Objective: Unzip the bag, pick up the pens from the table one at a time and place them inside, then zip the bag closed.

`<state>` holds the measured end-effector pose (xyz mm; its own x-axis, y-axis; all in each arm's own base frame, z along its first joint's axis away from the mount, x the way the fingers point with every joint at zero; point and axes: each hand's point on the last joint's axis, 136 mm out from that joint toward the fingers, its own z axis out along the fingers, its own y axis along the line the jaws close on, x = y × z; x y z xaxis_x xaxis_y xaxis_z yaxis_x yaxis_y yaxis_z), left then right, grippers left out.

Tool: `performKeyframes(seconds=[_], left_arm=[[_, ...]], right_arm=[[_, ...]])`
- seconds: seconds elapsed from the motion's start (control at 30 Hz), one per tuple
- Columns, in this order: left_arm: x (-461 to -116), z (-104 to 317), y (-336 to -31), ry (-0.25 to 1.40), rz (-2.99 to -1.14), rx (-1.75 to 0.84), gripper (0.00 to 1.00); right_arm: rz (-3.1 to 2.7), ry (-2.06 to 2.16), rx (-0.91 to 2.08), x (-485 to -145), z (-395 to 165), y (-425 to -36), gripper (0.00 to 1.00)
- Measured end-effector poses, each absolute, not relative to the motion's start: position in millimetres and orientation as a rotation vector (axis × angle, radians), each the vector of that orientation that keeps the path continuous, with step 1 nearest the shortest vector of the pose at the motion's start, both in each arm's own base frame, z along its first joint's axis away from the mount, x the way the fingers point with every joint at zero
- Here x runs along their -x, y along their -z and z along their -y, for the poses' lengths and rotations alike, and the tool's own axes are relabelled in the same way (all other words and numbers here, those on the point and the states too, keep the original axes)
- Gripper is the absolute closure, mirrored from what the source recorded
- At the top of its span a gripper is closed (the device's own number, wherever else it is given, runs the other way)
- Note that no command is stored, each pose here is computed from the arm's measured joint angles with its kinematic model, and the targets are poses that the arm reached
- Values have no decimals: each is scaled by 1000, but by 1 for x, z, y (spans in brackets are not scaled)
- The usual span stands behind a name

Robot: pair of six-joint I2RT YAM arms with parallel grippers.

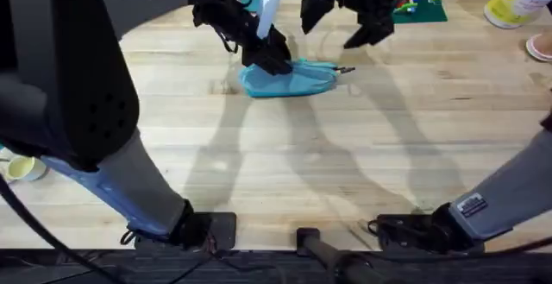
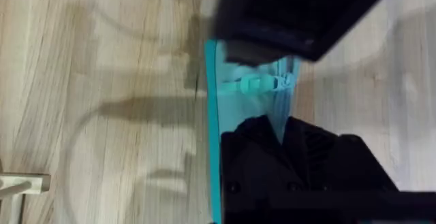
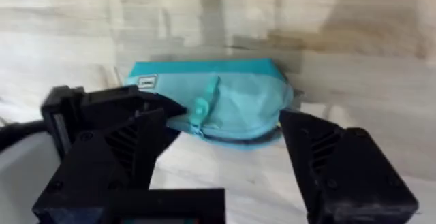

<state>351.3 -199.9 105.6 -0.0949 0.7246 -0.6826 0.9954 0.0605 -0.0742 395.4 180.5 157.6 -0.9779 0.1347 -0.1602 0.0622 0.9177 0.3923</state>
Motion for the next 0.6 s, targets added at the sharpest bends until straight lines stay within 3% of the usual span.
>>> performKeyframes(seconds=[0.6], left_arm=[[-351, 200, -106, 757, -1874, -1712, 959]], right_arm=[[-2995, -579, -46, -385, -203, -131, 5]])
